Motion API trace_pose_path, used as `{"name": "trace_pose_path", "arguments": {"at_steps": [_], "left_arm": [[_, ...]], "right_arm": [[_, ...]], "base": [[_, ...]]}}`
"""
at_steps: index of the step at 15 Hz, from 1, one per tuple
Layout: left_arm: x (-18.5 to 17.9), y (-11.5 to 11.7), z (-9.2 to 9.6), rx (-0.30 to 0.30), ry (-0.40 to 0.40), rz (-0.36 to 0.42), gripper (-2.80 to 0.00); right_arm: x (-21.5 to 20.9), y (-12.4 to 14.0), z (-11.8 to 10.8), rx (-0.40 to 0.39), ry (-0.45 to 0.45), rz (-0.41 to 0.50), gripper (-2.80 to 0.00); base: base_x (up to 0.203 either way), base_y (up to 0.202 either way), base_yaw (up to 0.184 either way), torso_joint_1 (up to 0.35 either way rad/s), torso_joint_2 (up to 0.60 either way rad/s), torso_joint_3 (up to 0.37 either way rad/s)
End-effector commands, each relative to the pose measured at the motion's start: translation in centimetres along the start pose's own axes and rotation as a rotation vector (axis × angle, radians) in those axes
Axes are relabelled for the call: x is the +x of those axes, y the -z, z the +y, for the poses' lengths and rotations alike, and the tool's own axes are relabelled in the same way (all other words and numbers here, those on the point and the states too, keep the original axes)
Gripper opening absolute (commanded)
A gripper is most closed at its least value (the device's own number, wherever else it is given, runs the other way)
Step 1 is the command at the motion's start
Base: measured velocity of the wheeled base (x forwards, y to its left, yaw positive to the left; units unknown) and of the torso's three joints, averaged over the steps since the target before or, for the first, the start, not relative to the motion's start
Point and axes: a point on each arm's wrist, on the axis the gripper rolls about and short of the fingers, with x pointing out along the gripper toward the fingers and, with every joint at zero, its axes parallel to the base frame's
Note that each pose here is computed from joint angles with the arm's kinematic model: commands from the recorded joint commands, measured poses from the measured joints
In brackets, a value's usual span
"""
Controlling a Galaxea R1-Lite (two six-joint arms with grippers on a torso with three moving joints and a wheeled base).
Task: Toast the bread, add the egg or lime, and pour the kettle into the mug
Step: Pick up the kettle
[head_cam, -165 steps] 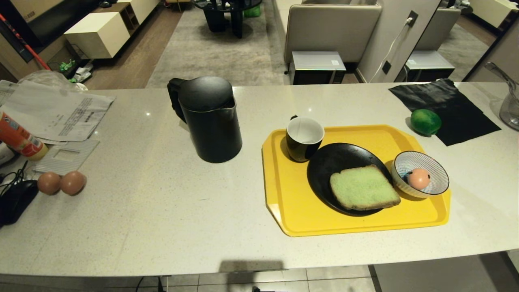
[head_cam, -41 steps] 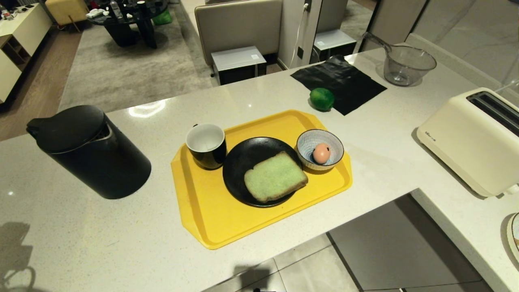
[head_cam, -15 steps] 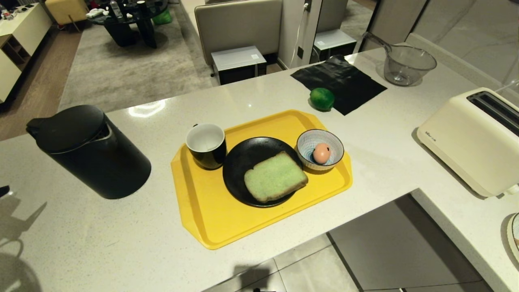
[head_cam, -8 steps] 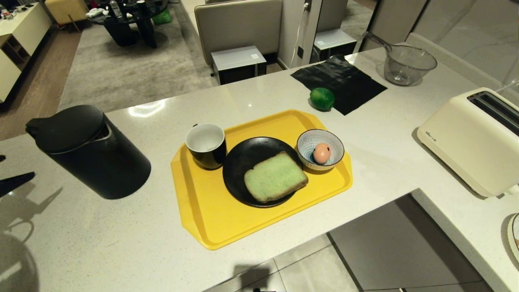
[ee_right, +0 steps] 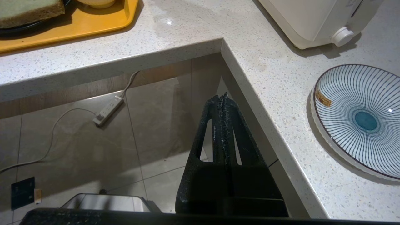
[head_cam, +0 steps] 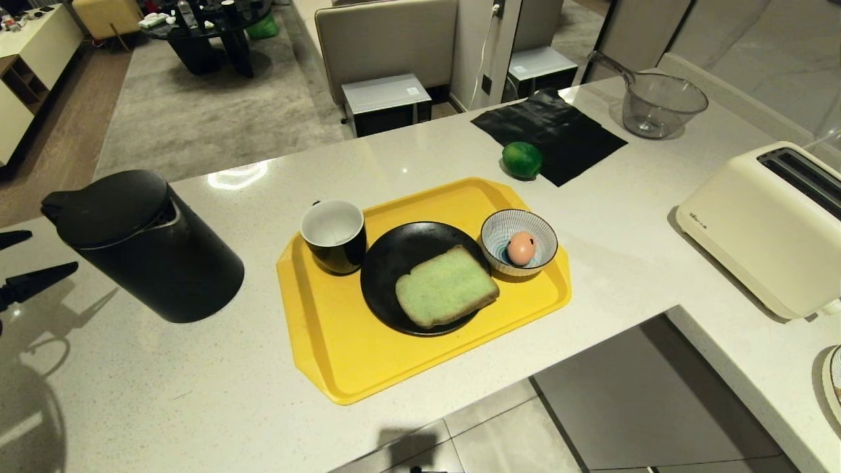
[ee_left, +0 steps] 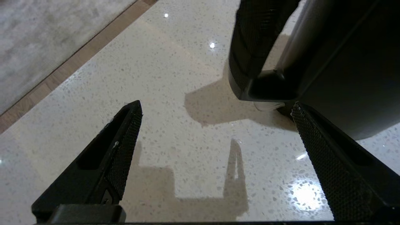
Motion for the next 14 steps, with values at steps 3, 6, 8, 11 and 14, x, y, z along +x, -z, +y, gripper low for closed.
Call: {"name": "trace_pose_path", "arguments": {"at_steps": [3, 6, 8, 11, 14], "left_arm": [[0.8, -0.1, 0.1, 0.010, 0.014, -0.009, 0.00], [1.9, 0.1, -0.2, 0.002, 0.034, -0.007, 0.00], [2.4, 0.1, -0.4, 0.000, 0.041, -0.006, 0.00], [3.5, -0.8, 0.2, 0.040, 0.021, -0.012, 0.00], [4.7, -1.7, 0.3, 0.014, -0.004, -0.014, 0.00]], "right_arm": [[0.2, 0.7, 0.0, -0.001, -0.001, 0.027, -2.80], [0.2, 0.7, 0.0, -0.001, -0.001, 0.026, -2.80], [0.2, 0.7, 0.0, -0.001, -0.001, 0.026, -2.80], [0.2, 0.7, 0.0, -0.001, -0.001, 0.027, -2.80], [0.2, 0.7, 0.0, 0.000, -0.001, 0.027, -2.80]], "base": [[0.000, 0.000, 0.000, 0.000, 0.00, 0.000], [0.000, 0.000, 0.000, 0.000, 0.00, 0.000], [0.000, 0.000, 0.000, 0.000, 0.00, 0.000], [0.000, 0.000, 0.000, 0.000, 0.00, 0.000], [0.000, 0.000, 0.000, 0.000, 0.00, 0.000]]}}
